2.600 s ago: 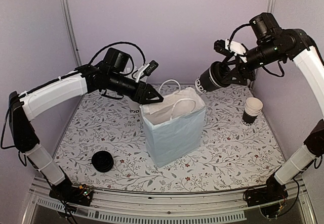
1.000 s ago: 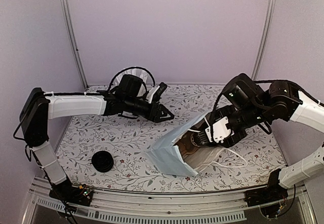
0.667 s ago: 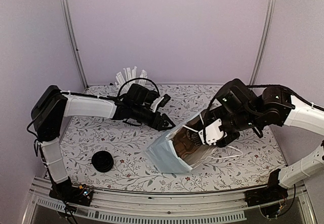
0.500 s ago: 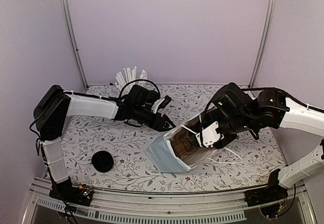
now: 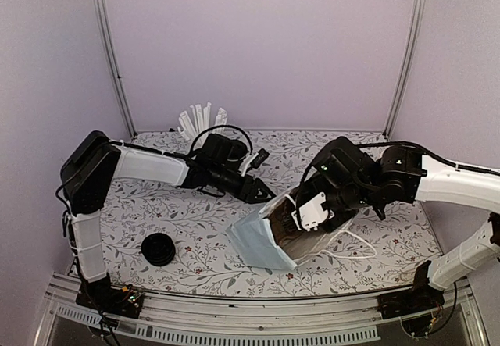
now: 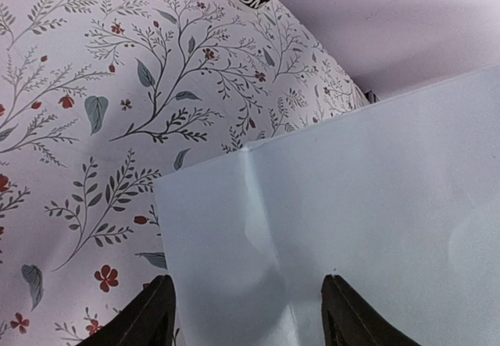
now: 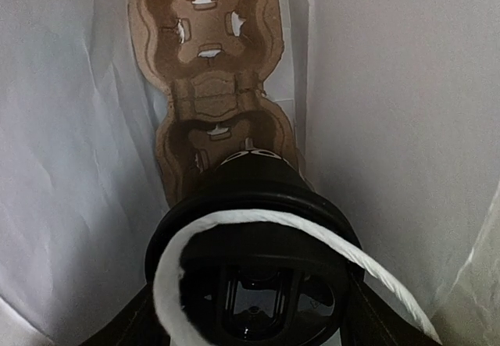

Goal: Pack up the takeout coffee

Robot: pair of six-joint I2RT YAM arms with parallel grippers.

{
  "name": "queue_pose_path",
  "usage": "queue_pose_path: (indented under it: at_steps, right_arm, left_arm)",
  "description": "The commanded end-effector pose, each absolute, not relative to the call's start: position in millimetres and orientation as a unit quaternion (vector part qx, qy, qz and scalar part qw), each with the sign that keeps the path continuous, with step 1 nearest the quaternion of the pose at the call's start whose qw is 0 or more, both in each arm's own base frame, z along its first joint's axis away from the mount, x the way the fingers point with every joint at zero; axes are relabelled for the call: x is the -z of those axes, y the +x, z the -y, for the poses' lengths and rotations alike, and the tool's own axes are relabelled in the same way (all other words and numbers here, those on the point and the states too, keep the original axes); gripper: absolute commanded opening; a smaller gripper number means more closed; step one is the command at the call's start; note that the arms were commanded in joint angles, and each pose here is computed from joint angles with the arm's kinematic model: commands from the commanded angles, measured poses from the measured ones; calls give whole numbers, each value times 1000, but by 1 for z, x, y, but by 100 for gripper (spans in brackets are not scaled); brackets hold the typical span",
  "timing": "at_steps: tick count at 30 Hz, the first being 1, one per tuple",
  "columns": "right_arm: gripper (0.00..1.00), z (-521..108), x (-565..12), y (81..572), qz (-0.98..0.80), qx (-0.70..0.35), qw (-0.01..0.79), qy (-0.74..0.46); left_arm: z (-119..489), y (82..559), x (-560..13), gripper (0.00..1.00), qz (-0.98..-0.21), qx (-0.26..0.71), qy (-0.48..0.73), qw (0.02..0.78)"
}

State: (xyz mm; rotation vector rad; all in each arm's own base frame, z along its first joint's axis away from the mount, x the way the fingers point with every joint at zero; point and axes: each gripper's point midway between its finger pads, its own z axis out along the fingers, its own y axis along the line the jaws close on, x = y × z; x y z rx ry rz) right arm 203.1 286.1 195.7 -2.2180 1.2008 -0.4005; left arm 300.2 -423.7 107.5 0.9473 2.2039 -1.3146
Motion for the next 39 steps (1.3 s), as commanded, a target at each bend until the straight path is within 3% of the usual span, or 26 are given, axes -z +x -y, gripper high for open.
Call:
queue_pose_path:
  at_steps: [1, 20, 39]
  right_arm:
    - [34, -295, -192, 208, -450, 157, 297, -827]
    - [34, -299, -160, 202, -478, 131, 234, -837]
    - [34, -297, -140, 152, -578, -18, 19, -816]
  left_arm:
    - [432, 299, -113, 66, -768, 496, 353, 201]
    - [429, 295, -107, 65, -767, 499, 358, 188]
    - [399, 279, -115, 65, -777, 488, 342, 202]
